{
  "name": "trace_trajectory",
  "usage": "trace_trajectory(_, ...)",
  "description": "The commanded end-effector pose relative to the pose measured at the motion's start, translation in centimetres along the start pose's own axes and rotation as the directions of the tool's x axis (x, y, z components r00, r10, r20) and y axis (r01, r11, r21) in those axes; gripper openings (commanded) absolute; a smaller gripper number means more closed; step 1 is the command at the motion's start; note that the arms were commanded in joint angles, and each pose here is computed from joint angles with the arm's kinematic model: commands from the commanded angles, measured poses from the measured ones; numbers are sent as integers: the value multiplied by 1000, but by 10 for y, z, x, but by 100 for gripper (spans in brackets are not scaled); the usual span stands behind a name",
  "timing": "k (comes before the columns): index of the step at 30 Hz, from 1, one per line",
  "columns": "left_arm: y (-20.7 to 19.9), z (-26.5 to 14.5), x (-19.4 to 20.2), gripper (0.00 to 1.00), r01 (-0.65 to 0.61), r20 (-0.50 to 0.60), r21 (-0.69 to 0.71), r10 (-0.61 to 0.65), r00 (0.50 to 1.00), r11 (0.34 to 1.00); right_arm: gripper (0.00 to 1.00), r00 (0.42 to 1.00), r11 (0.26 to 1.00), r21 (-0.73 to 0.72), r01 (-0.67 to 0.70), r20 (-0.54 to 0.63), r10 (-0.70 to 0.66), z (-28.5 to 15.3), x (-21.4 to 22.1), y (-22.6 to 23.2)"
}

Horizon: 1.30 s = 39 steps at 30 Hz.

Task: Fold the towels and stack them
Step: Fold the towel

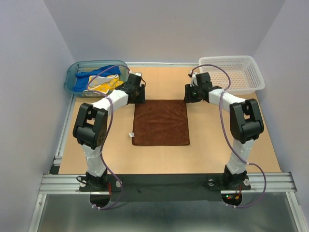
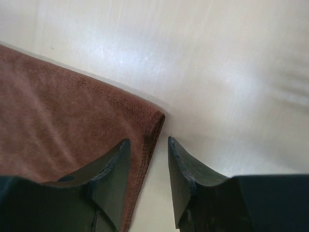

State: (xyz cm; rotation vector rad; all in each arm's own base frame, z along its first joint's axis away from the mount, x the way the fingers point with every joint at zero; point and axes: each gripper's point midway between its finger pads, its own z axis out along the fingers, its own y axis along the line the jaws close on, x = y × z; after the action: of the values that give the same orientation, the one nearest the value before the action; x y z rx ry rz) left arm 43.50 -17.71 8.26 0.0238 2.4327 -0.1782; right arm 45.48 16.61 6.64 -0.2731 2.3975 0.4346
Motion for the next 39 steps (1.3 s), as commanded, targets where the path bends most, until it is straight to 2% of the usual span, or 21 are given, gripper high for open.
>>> trace_trajectory(1, 7, 5, -28, 60, -131, 75, -34, 133, 988, 991, 43, 990, 990, -46, 135, 48, -133, 10, -24, 4)
trace_trajectory(8, 10, 11, -43, 60, -146, 106, -64, 152, 983, 987, 45, 990, 987, -83, 136, 38, -133, 28, -27, 6)
trace_trajectory(17, 11, 12, -27, 58, -123, 82, -49, 127, 989, 991, 45, 991, 991, -33, 130, -20, -131, 43, -4, -11)
trace_trajectory(23, 23, 2, -10, 56, -110, 60, -79, 115, 992, 991, 38, 989, 991, 20, 130, -80, -128, 48, 22, -24)
trace_trajectory(26, 22, -9, -4, 56, -94, 49, -62, 97, 994, 994, 31, 987, 990, 37, 137, -94, -133, 51, 28, -30)
trace_trajectory(29, 16, -25, 12, 56, -44, 30, -10, 44, 999, 999, 25, 985, 989, 50, 139, -109, -132, 51, 35, -33)
trace_trajectory(33, 12, -45, 58, 56, 40, -47, 45, -38, 998, 998, 22, 983, 990, 35, 137, -127, -131, 50, 44, -31)
trace_trajectory(35, 3, -61, 67, 56, 66, -51, 85, -61, 997, 994, 20, 983, 990, 31, 137, -131, -132, 50, 46, -31)
trace_trajectory(36, -9, -70, 84, 56, 79, -84, 132, -68, 994, 988, 18, 982, 990, 34, 139, -133, -133, 48, 47, -32)
trace_trajectory(39, -20, -78, 120, 55, 109, -162, 160, -83, 983, 981, 17, 981, 989, 46, 139, -142, -131, 47, 51, -34)
